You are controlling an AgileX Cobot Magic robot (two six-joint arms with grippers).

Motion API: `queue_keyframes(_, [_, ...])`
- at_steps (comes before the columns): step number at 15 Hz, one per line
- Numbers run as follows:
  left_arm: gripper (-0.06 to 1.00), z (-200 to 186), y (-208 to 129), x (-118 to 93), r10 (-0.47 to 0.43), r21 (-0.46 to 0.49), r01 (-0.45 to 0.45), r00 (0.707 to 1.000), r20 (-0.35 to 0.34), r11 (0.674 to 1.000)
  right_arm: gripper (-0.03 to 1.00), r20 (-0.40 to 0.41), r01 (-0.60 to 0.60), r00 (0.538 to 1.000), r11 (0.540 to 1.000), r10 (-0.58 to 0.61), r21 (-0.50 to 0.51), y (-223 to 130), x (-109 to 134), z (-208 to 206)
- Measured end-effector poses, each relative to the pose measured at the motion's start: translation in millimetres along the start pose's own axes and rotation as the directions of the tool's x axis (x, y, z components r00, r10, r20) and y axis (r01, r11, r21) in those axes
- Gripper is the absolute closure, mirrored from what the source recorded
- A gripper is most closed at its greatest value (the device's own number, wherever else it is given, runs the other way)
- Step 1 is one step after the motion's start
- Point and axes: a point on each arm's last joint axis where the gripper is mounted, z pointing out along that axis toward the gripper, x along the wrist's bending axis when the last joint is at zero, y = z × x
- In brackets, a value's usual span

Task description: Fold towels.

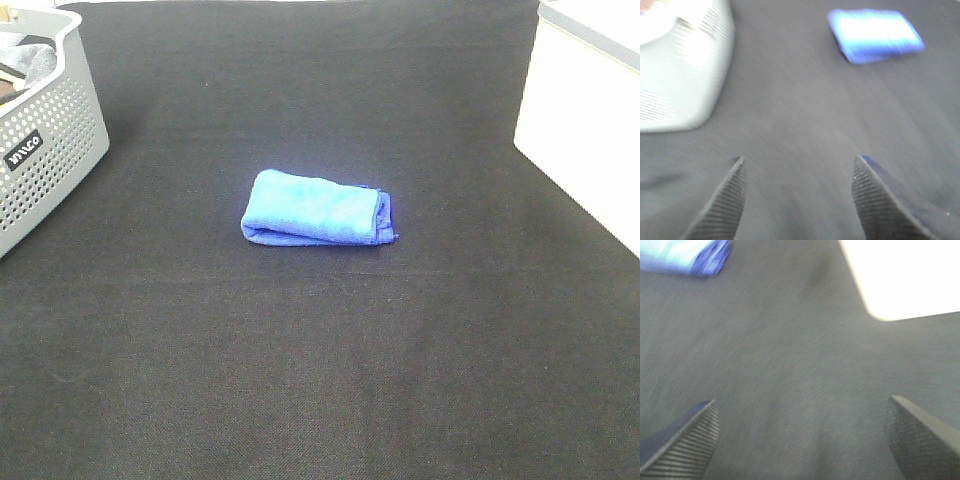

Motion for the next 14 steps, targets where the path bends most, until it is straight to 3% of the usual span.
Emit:
queue_keyframes(5, [0.35, -6, -3, -1, 0.001, -0.042, -0.002, 0.999, -0.037, 0.999, 0.12, 0.034, -0.008, 0.999, 0.99, 0.012, -0.138, -12, 2, -18])
queue_keyframes(14, [0.35, -6, -4, -1, 0.001, -0.043, -0.003, 0.999, -0.038, 0.999, 0.12, 0.034, -0.01, 0.999, 0.99, 0.014, -0.138, -12, 2, -18])
